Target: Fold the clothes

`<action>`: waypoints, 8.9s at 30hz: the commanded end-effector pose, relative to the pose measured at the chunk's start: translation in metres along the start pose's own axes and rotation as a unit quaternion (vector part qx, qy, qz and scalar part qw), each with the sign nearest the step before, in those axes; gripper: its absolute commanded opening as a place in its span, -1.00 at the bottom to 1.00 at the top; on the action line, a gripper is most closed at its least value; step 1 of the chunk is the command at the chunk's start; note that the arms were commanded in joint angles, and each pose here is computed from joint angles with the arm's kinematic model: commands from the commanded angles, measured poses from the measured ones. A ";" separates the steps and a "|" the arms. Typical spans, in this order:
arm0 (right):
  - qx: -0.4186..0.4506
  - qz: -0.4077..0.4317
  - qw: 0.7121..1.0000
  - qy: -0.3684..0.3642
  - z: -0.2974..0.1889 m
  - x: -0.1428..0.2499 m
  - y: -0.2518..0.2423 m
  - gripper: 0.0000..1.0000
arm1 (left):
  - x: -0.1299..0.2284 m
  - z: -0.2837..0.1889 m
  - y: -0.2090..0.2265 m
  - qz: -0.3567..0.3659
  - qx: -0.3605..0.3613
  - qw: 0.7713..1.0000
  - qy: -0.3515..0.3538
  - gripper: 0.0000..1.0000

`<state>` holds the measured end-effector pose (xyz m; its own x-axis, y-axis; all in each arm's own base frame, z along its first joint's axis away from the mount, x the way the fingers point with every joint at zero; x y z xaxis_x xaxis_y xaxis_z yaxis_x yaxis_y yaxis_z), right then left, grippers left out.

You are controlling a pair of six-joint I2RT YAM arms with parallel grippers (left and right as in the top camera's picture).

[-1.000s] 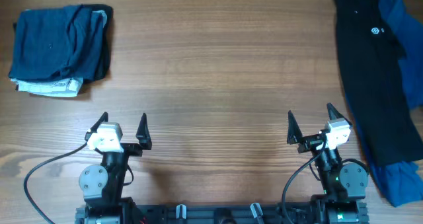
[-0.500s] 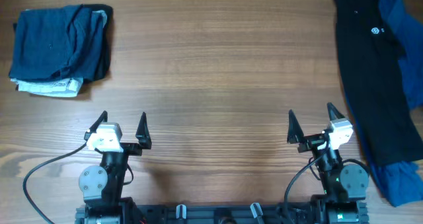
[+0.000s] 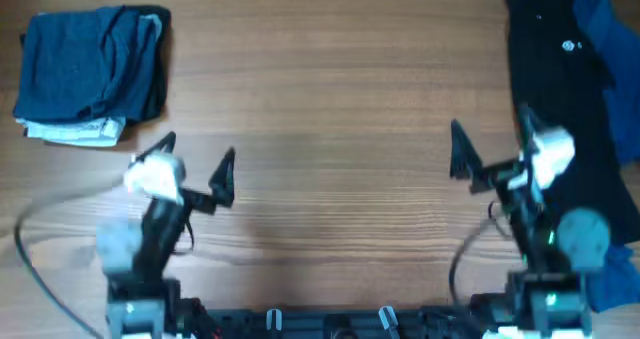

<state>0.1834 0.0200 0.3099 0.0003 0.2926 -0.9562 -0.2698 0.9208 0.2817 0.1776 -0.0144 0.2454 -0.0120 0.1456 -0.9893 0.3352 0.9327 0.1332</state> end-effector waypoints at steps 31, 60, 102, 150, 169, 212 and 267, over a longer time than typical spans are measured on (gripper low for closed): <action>0.434 0.245 0.854 0.146 0.145 0.077 -0.338 0.64 | -0.012 0.201 0.060 -0.167 0.168 0.879 0.414 0.99; 0.205 0.194 0.944 0.170 0.154 -0.038 -0.185 -0.91 | -0.015 0.207 0.049 -0.165 0.175 0.881 0.406 0.99; 0.210 0.117 0.877 0.415 0.144 0.019 -0.059 0.99 | 0.123 0.231 -0.080 -0.040 0.211 0.750 0.626 0.67; 0.059 0.137 0.853 0.501 0.144 0.047 0.021 0.63 | -0.246 0.210 -0.024 -0.005 -0.043 0.993 0.111 -0.92; 0.194 0.201 0.763 0.583 0.131 0.198 -0.011 0.03 | -0.254 0.206 -0.013 -0.023 -0.116 0.989 0.087 -0.92; 0.298 0.182 0.893 0.284 -0.009 -0.064 -0.011 -0.92 | -0.246 0.039 0.009 -0.063 -0.216 0.939 0.260 -0.92; 0.261 0.181 0.855 0.410 0.194 0.117 -0.130 -0.47 | 0.086 0.230 -0.034 -0.039 0.016 0.760 0.649 -0.92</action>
<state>0.4082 -0.0148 0.1636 -0.7301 0.5084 -0.4566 0.3801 0.8574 0.3469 0.3735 -0.1119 0.1173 -0.9451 0.3233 -0.0466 0.3208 0.9456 0.0545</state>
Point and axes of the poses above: each gripper's point midway between its finger pads, its own z axis out along the fingers, its own y axis along the line the jaws close on, x = y × z, the point moved 10 cm from there along -z, back along the fingers, and after that the axes turned 15 degrees about z, right-handed, at the moved point
